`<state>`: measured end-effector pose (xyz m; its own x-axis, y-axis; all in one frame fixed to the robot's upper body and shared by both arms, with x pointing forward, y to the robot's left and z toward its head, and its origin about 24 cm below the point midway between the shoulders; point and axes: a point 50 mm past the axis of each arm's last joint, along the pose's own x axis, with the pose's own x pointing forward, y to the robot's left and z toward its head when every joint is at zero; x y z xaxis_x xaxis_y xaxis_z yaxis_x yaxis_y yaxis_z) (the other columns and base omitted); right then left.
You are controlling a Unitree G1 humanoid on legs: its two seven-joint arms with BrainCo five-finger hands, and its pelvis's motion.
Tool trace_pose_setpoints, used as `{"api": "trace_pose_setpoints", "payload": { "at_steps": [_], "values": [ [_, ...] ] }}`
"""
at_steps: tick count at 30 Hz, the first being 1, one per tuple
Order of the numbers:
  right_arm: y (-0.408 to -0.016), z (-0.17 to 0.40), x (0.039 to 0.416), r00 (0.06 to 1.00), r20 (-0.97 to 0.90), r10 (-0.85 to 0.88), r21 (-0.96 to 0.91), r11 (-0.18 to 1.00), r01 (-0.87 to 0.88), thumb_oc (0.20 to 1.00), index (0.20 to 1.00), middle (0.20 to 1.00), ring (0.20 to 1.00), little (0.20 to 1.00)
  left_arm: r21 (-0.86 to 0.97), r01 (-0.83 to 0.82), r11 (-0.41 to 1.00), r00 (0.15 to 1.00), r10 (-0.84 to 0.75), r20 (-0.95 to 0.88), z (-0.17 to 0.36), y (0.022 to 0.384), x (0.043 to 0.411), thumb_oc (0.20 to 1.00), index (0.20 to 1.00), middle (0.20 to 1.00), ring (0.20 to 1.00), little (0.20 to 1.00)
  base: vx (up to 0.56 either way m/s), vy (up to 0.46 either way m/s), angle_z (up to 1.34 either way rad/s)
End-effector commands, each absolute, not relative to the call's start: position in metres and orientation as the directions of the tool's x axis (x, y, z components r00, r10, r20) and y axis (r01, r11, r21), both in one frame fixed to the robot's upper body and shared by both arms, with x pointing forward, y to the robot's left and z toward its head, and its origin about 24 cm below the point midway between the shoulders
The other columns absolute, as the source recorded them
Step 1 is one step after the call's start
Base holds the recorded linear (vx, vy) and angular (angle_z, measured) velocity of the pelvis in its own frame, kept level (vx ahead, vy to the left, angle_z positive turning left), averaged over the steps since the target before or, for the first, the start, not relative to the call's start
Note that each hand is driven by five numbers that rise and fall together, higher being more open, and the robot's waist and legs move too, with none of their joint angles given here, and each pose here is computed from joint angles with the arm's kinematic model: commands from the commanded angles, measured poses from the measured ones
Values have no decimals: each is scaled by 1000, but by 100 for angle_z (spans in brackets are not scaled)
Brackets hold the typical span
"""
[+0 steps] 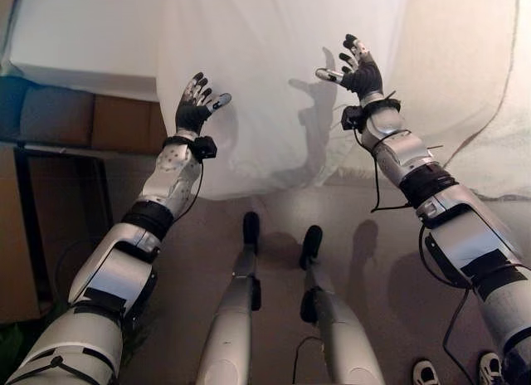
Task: Make the bed
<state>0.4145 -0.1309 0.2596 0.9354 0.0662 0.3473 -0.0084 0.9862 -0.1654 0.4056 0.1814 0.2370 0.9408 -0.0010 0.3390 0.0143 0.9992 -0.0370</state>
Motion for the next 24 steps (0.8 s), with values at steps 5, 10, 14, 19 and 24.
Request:
{"api": "trace_pose_setpoints", "payload": {
  "at_steps": [5,10,14,19,24],
  "values": [
    [-100,292,415,915,390,103,-139,989,-52,1000,1000,1000,1000,1000,34,-58,998,921,40,388,288,185,415,1000,1000,1000,1000,1000,23,-20,0],
    [-98,287,420,932,353,82,-169,985,-23,1000,1000,1000,1000,1000,54,-124,991,929,97,358,295,194,419,1000,1000,1000,1000,1000,17,-5,3],
    [-102,279,424,945,322,52,-181,983,8,1000,1000,1000,1000,1000,93,-196,976,923,151,354,301,202,420,1000,1000,1000,1000,1000,37,-2,3],
    [-111,263,427,963,269,17,-179,983,33,1000,1000,1000,1000,1000,111,-225,968,928,178,327,293,209,420,1000,1000,1000,1000,1000,17,17,-2],
    [-131,223,429,984,173,-41,-265,960,87,1000,1000,1000,1000,1000,131,-277,952,936,237,259,260,232,418,1000,1000,1000,1000,1000,-1,21,1]
  ]
}}
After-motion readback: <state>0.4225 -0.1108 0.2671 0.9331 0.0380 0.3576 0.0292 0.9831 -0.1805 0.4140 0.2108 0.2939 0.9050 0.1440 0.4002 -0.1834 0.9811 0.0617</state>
